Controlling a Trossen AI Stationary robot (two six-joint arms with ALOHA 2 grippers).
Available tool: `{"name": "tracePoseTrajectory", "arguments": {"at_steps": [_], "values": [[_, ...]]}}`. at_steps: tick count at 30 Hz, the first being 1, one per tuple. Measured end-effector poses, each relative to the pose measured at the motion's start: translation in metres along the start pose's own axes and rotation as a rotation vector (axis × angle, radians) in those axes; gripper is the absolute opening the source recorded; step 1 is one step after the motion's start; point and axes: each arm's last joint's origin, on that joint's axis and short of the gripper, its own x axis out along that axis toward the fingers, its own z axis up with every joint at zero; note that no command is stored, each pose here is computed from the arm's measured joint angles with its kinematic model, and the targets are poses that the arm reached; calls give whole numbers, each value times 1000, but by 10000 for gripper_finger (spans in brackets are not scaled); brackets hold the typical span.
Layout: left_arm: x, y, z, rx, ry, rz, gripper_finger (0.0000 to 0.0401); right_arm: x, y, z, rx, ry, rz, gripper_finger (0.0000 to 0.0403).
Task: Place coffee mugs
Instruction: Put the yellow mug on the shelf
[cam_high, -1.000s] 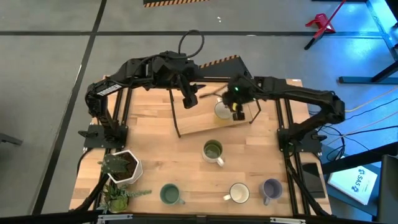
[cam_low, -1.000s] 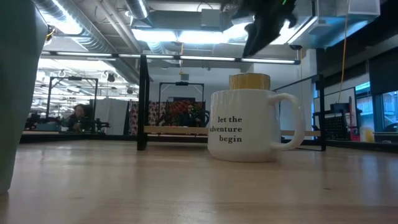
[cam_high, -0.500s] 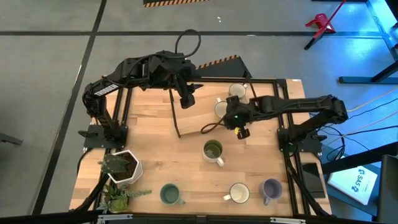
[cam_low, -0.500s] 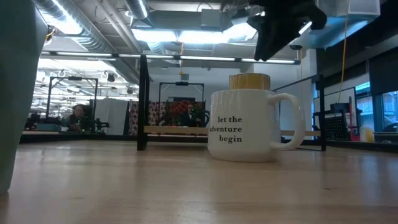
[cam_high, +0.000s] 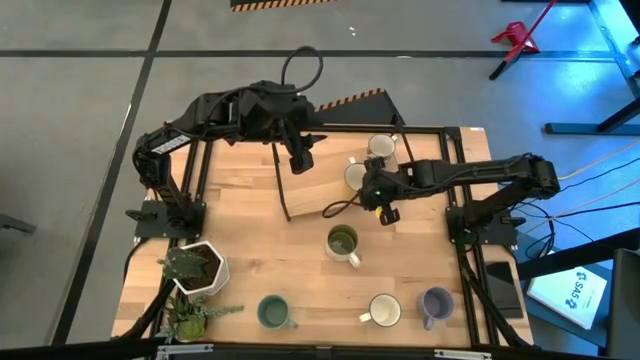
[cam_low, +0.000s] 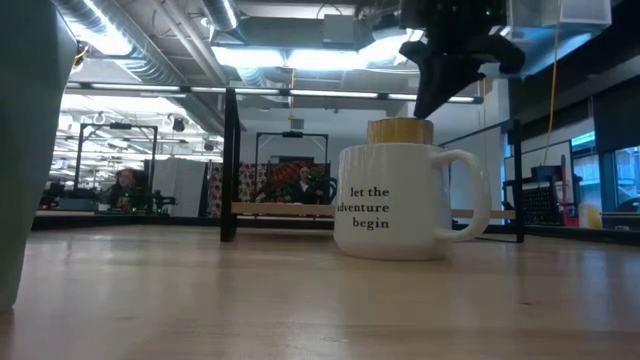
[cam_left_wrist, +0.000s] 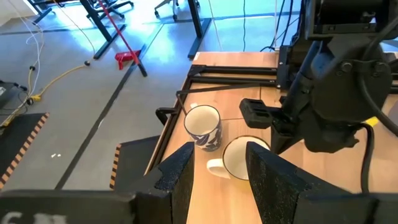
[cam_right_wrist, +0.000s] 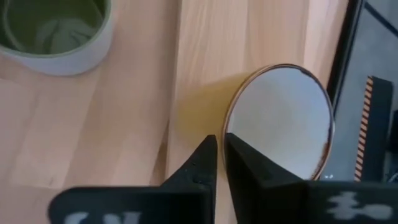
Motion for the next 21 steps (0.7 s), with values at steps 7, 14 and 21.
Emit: {"name": "tracePoseTrajectory", "arguments": {"at_steps": [7, 14, 21], "values": [[0, 2, 0, -3, 0, 8, 139, 2, -5, 0, -20, -4, -36, 7], [1, 2, 0, -3, 2, 13, 139, 10, -21, -6, 14, 8, -45, 7], [1, 2, 0, -1, 1, 13, 139, -23, -22, 8, -58, -171, 1, 1]]}}
